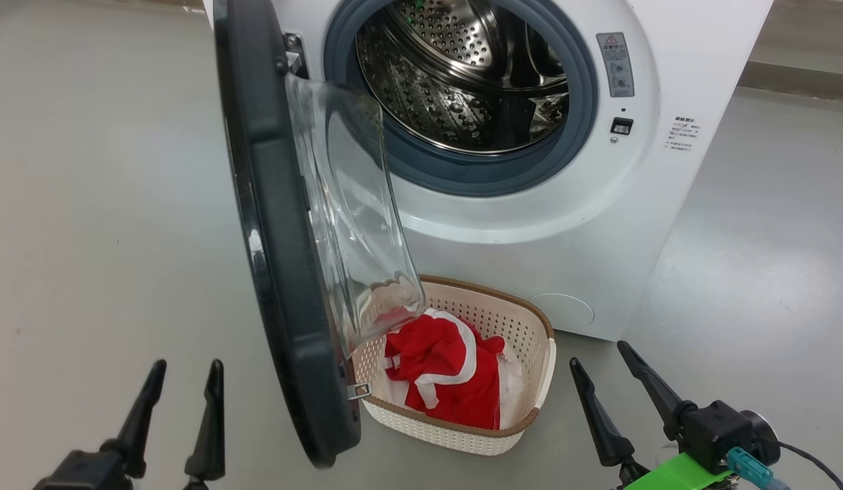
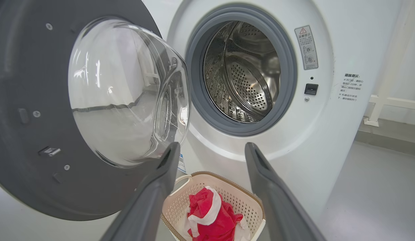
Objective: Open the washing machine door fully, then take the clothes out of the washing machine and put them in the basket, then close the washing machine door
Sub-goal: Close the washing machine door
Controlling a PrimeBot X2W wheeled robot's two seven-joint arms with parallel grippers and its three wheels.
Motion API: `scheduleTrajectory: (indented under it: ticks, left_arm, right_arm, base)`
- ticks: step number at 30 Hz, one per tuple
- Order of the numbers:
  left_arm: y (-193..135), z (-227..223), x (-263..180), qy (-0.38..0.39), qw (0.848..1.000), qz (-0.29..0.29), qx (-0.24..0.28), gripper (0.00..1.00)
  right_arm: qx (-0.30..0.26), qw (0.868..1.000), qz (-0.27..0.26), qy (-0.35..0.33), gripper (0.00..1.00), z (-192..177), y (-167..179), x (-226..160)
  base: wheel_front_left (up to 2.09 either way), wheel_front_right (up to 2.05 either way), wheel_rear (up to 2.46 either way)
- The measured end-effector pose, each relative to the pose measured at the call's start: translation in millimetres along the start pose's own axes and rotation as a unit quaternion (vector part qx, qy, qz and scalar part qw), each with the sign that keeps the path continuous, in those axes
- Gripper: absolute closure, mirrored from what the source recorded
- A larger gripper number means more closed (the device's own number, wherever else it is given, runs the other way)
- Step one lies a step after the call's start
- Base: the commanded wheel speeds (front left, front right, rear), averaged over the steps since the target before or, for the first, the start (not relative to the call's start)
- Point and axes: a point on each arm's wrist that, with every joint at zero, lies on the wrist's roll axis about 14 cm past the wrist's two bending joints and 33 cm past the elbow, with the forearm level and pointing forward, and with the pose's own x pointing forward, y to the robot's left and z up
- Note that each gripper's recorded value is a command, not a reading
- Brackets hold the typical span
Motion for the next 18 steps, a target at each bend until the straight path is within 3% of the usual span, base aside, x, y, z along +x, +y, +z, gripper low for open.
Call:
scheduleTrajectory:
  ticks: [18]
  left_arm:
    - [6, -13, -19, 0.015, 0.999, 0.026, 0.025, 0.00]
  right_arm:
    - [-0.004, 1.000, -0.002, -0.007, 0.00, 6, 0, -1]
  base:
    - [0.00, 0.00, 0.00]
